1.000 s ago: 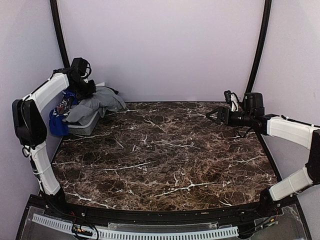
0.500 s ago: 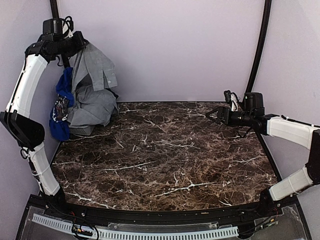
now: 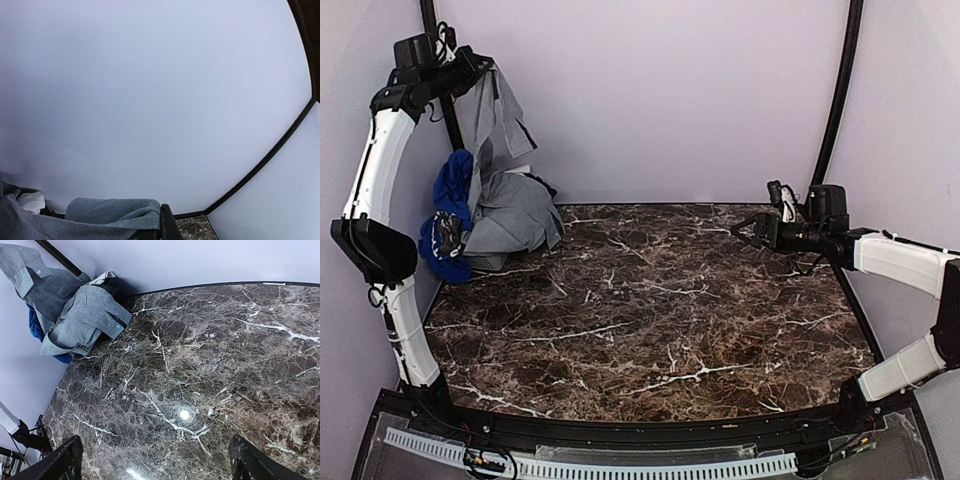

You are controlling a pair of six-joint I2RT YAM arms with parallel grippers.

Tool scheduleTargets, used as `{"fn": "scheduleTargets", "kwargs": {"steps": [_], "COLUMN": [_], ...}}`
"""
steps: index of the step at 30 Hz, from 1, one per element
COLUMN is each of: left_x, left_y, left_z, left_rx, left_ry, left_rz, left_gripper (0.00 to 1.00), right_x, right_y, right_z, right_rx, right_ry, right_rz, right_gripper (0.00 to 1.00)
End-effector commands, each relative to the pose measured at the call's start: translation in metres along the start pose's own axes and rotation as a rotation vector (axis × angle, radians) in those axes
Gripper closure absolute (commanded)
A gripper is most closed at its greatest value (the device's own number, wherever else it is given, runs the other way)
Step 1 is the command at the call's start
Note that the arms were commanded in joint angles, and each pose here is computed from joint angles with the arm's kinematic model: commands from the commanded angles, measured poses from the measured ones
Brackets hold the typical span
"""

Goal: Fold and stack the mixed laundry pile
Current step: Place the crumpled shirt in the bin.

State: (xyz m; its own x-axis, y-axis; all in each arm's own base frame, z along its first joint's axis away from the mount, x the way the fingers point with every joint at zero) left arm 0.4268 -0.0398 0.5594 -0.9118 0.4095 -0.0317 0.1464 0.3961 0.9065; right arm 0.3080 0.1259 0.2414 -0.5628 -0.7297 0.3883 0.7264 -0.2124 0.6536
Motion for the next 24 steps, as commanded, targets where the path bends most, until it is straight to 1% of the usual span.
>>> {"fn": "scheduleTargets", "kwargs": {"steps": [1, 3, 4, 5, 6, 7, 8, 9, 10, 11, 13, 15, 16, 17, 18, 19, 20, 21, 24], "left_x": [-0.020, -0.021, -0.021, -0.021, -0.019, -0.013, -0.008, -0.001, 0.004, 0.012, 0.027, 0.044, 0.051, 0.066, 0.072, 0.084, 0.091, 0.102, 0.115], "left_y": [-0.021, -0.027, -0.034, -0.038, -0.048, -0.056, -0.060, -0.071, -0.074, -0.082, -0.091, -0.097, -0.117, -0.106, -0.125, -0.121, -0.141, -0.137, -0.167], "left_z": [0.016, 0.027, 0.037, 0.046, 0.062, 0.078, 0.091, 0.097, 0.102, 0.105, 0.110, 0.111, 0.123, 0.113, 0.124, 0.118, 0.127, 0.123, 0.129], "left_rx": [-0.004, 0.002, 0.017, 0.031, 0.057, 0.087, 0.094, 0.104, 0.093, 0.094, 0.070, 0.046, 0.055, 0.049, 0.072, 0.068, 0.095, 0.105, 0.149], "left_ry": [-0.010, 0.079, 0.154, 0.202, 0.290, 0.364, 0.437, 0.496, 0.567, 0.610, 0.713, 0.778, 0.823, 0.826, 0.864, 0.873, 0.905, 0.902, 0.892], "left_rz": [0.076, 0.093, 0.113, 0.130, 0.180, 0.236, 0.257, 0.322, 0.335, 0.383, 0.411, 0.394, 0.443, 0.379, 0.423, 0.384, 0.423, 0.385, 0.423], "left_gripper": [1.00, 1.00, 0.99, 0.84, 0.70, 0.44, 0.34, 0.22, 0.19, 0.16, 0.14, 0.09, 0.04, 0.02, 0.01, 0.01, 0.01, 0.01, 0.01], "right_x": [0.004, 0.004, 0.004, 0.003, 0.003, 0.003, 0.003, 0.003, 0.004, 0.004, 0.003, 0.002, 0.001, 0.000, 0.000, -0.001, -0.001, -0.002, -0.002], "right_y": [0.012, 0.011, 0.011, 0.011, 0.011, 0.011, 0.011, 0.010, 0.010, 0.010, 0.009, 0.009, 0.009, 0.008, 0.007, 0.007, 0.006, 0.006, 0.005], "right_z": [0.008, 0.007, 0.007, 0.006, 0.007, 0.007, 0.007, 0.007, 0.007, 0.007, 0.006, 0.006, 0.005, 0.004, 0.004, 0.003, 0.003, 0.002, 0.002], "right_rx": [0.036, 0.036, 0.034, 0.032, 0.030, 0.030, 0.029, 0.029, 0.031, 0.032, 0.031, 0.029, 0.027, 0.024, 0.021, 0.017, 0.015, 0.011, 0.011], "right_ry": [0.028, 0.029, 0.029, 0.029, 0.031, 0.034, 0.034, 0.035, 0.034, 0.033, 0.035, 0.038, 0.040, 0.043, 0.044, 0.046, 0.049, 0.050, 0.053], "right_rz": [-0.050, -0.048, -0.048, -0.047, -0.045, -0.044, -0.043, -0.042, -0.044, -0.043, -0.039, -0.035, -0.035, -0.032, -0.031, -0.031, -0.031, -0.028, -0.020], "right_gripper": [0.01, 0.02, 0.01, 0.02, 0.02, 0.02, 0.02, 0.02, 0.02, 0.02, 0.02, 0.02, 0.02, 0.02, 0.02, 0.02, 0.02, 0.02, 0.02]}}
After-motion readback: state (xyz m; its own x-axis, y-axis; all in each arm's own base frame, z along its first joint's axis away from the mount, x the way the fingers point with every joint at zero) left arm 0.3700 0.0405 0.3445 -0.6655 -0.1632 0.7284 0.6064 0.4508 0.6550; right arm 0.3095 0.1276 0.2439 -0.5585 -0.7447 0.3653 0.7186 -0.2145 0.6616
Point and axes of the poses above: each gripper's point midway between its finger pads, its own x axis back along the fingers, its own z axis along the line the jaws close on, y = z × x, the point moved 9 cm from there along x, back along the fingers, and after that the axes turned 8 degrees about -x, right-handed, at the moved point
